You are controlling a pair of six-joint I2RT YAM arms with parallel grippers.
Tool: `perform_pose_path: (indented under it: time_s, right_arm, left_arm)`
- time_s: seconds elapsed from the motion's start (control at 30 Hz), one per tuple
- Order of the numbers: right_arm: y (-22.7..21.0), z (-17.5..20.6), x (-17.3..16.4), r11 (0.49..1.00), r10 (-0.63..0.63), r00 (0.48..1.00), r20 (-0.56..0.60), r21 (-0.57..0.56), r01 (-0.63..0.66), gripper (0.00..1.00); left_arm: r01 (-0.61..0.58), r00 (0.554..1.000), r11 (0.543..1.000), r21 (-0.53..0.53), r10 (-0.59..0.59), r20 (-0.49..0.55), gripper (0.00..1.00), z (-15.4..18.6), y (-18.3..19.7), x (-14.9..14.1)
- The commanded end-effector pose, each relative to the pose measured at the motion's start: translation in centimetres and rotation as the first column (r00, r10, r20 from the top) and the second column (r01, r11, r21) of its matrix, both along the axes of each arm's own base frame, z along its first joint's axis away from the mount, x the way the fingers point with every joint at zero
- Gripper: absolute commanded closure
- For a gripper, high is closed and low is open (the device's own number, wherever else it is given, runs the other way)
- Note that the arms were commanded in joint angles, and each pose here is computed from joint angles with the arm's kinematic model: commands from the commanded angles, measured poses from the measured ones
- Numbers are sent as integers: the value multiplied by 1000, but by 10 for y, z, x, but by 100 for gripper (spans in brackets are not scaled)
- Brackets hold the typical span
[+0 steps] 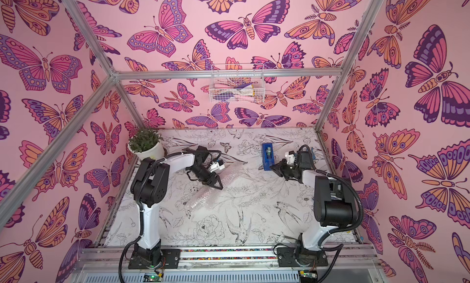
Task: Wrap wine bottles in bubble wrap
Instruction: Tear off the tape using the Tape Cutter.
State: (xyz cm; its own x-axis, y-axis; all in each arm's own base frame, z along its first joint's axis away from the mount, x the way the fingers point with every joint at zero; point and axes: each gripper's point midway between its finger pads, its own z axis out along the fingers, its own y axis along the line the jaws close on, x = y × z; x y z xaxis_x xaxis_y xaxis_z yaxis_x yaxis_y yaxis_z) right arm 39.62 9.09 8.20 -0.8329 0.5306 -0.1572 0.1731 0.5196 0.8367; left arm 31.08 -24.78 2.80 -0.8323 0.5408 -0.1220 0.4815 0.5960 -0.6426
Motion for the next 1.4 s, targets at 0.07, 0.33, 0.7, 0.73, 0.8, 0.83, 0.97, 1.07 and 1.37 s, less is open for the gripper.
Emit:
perform_pose_path:
  time_s: [0.07, 0.33, 0.7, 0.73, 0.8, 0.83, 0.97, 1.07, 1.37]
  right_arm:
    - [0, 18, 9, 1000, 26, 999, 36, -3, -26, 100]
    - [-2, 6, -23, 999, 24, 998, -50, -39, -26, 100]
    - [-8, -27, -35, 996, 3, 991, -130, -91, -15, 100]
    - [-9, -29, -33, 995, 2, 991, -133, -99, -15, 100]
    - [-13, -36, -30, 993, -7, 989, -150, -120, -11, 100]
    - [-15, -40, -29, 991, -15, 987, -161, -133, -7, 100]
    - [-30, -61, -28, 974, -84, 974, -211, -224, 35, 100]
    - [-41, -71, -27, 957, -136, 963, -232, -282, 67, 100]
    - [-55, -81, -18, 930, -191, 948, -253, -356, 92, 100]
  left_arm:
    - [73, 971, 932, 354, 15, -238, 84, -73, 63, -58]
    - [72, 971, 932, 355, 16, -239, 84, -73, 63, -57]
    - [76, 970, 930, 359, 15, -242, 84, -74, 64, -58]
    - [76, 970, 930, 359, 15, -242, 84, -74, 64, -58]
    - [75, 970, 929, 361, 16, -242, 84, -74, 64, -58]
    - [76, 970, 929, 363, 16, -243, 84, -74, 64, -58]
    - [77, 970, 929, 362, 14, -243, 84, -74, 64, -58]
    - [78, 970, 928, 364, 14, -244, 84, -75, 65, -59]
    - [77, 968, 930, 360, 17, -250, 84, -74, 65, -59]
